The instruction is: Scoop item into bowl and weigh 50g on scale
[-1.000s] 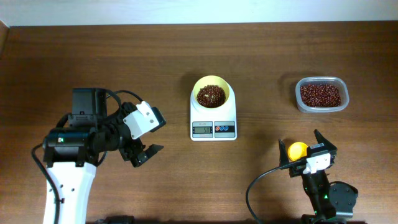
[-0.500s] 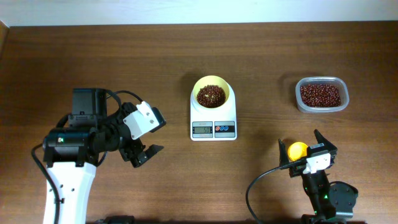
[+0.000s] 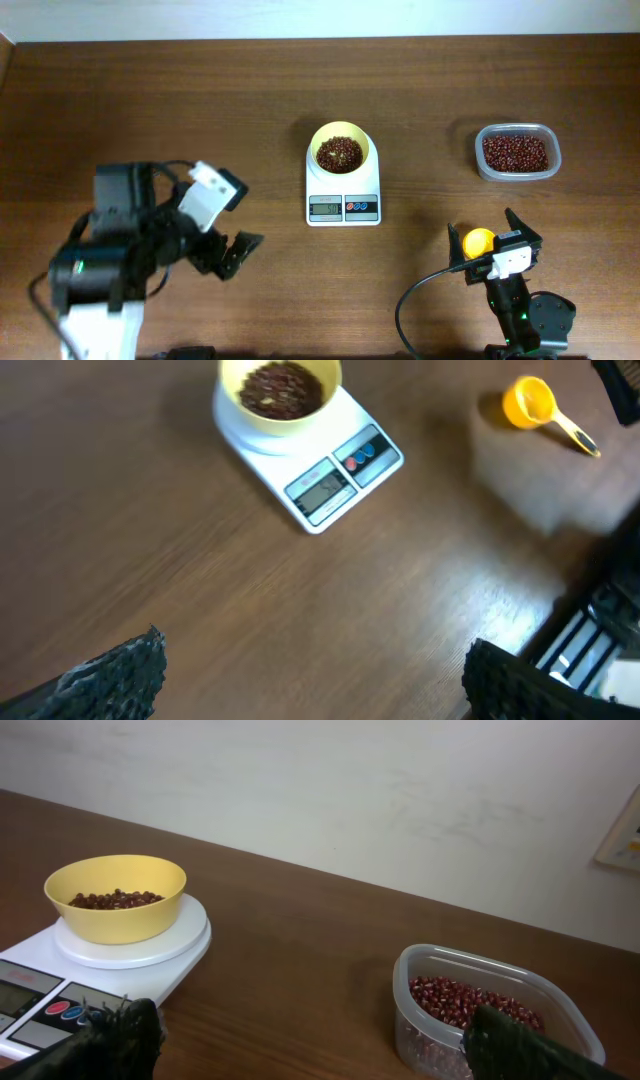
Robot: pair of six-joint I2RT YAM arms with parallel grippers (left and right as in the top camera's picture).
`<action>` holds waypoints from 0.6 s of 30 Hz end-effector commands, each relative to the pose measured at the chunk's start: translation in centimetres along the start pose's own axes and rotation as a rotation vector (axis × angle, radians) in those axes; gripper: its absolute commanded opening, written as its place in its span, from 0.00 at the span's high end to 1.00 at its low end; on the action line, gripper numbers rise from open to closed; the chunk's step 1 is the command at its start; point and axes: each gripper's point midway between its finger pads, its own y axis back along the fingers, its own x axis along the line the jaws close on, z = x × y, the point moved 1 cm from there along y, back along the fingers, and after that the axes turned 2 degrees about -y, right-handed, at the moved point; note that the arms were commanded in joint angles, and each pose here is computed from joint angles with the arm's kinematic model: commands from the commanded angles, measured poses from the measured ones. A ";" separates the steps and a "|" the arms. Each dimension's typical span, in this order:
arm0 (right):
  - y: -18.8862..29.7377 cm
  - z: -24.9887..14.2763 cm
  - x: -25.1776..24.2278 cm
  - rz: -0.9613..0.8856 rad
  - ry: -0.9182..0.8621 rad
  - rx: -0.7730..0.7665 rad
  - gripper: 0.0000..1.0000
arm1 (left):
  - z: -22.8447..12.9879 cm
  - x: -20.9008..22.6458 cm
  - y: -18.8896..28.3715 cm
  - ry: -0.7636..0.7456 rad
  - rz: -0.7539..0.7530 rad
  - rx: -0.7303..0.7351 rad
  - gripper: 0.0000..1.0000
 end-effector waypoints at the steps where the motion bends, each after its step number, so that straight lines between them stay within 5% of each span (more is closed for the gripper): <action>1: 0.0 -0.2 0.1 -0.001 -0.004 0.002 0.01 | -0.7 -1.5 3.8 0.119 0.144 -0.079 0.01; 4: 0.0 -0.2 0.1 -0.001 -0.004 0.002 0.01 | -2.3 -2.9 6.5 0.228 0.272 -0.157 0.01; 18: 0.0 -0.2 0.1 -0.001 -0.004 0.002 0.01 | -7.3 -8.2 10.4 0.126 0.471 -0.470 0.01</action>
